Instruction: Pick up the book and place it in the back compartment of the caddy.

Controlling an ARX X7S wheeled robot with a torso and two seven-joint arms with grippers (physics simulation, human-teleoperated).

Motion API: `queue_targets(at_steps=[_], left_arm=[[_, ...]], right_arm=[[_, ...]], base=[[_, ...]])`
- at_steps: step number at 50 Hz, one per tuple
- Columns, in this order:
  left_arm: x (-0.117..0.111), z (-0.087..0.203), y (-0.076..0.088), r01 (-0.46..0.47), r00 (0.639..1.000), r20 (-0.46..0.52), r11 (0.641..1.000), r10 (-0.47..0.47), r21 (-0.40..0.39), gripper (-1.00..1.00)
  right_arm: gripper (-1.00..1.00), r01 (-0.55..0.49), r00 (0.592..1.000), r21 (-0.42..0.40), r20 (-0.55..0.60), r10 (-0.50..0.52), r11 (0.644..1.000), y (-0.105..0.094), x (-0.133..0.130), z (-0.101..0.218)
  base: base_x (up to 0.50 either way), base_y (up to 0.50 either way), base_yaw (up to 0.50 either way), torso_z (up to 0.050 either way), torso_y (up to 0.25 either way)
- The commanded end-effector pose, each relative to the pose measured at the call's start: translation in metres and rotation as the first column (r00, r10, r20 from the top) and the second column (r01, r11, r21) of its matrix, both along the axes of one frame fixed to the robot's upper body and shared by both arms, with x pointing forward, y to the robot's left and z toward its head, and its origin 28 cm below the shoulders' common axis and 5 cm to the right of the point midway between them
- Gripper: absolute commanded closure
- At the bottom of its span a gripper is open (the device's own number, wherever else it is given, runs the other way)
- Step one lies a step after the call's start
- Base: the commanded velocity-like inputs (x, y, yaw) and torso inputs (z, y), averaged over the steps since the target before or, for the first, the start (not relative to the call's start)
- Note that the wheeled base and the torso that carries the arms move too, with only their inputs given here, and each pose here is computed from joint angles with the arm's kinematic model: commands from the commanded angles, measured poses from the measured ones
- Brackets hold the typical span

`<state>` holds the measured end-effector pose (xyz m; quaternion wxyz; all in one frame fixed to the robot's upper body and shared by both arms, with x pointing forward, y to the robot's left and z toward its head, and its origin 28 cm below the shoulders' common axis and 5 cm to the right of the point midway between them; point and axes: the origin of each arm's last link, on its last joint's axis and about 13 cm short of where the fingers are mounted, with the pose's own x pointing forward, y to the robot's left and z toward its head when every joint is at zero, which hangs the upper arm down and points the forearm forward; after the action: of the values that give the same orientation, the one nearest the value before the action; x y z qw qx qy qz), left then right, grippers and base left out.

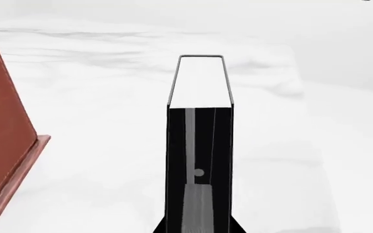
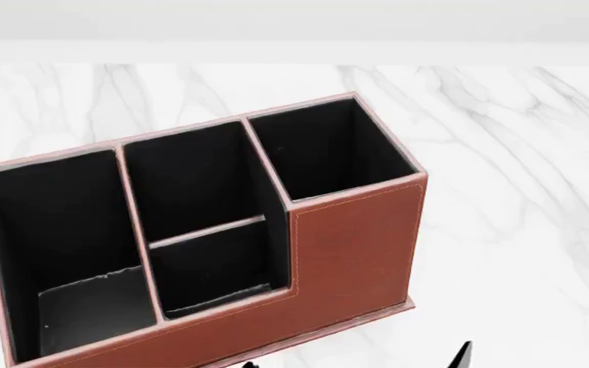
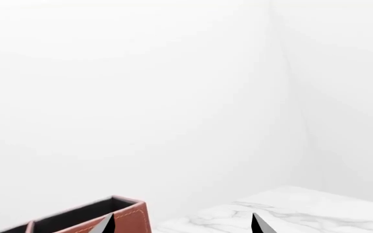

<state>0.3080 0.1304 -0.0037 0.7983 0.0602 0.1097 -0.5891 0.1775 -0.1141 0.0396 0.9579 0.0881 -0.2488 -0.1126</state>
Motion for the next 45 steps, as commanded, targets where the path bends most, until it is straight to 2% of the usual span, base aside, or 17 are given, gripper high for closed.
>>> queue_targets(at_steps=[1,19,33,45], left_arm=[[-0.003,0.013,0.020,-0.074,0.996,0.041,0.997,0.075,-0.022,1.00],[-0.013,0.040,0.045,-0.142,0.981,0.124,0.987,0.151,-0.075,1.00],[-0.019,0.061,0.059,-0.188,0.963,0.179,0.979,0.199,-0.076,1.00],[-0.020,0.083,0.075,-0.200,0.964,0.159,0.976,0.211,-0.087,1.00]], right_arm=[[-1.00,0.007,1.000,0.005,0.004,-0.007,1.000,-0.001,0.000,0.001],[-1.00,0.004,1.000,0.002,0.003,-0.004,1.000,0.000,-0.001,0.001],[-1.00,0.005,1.000,0.000,0.001,-0.005,1.000,0.000,0.000,0.000],[-1.00,-0.001,1.000,-0.005,-0.007,0.001,1.000,0.001,0.001,-0.001]], base=[[0.00,0.00,0.00,0.000,0.000],[0.00,0.00,0.00,0.000,0.000],[0.00,0.00,0.00,0.000,0.001],[0.00,0.00,0.00,0.000,0.002]])
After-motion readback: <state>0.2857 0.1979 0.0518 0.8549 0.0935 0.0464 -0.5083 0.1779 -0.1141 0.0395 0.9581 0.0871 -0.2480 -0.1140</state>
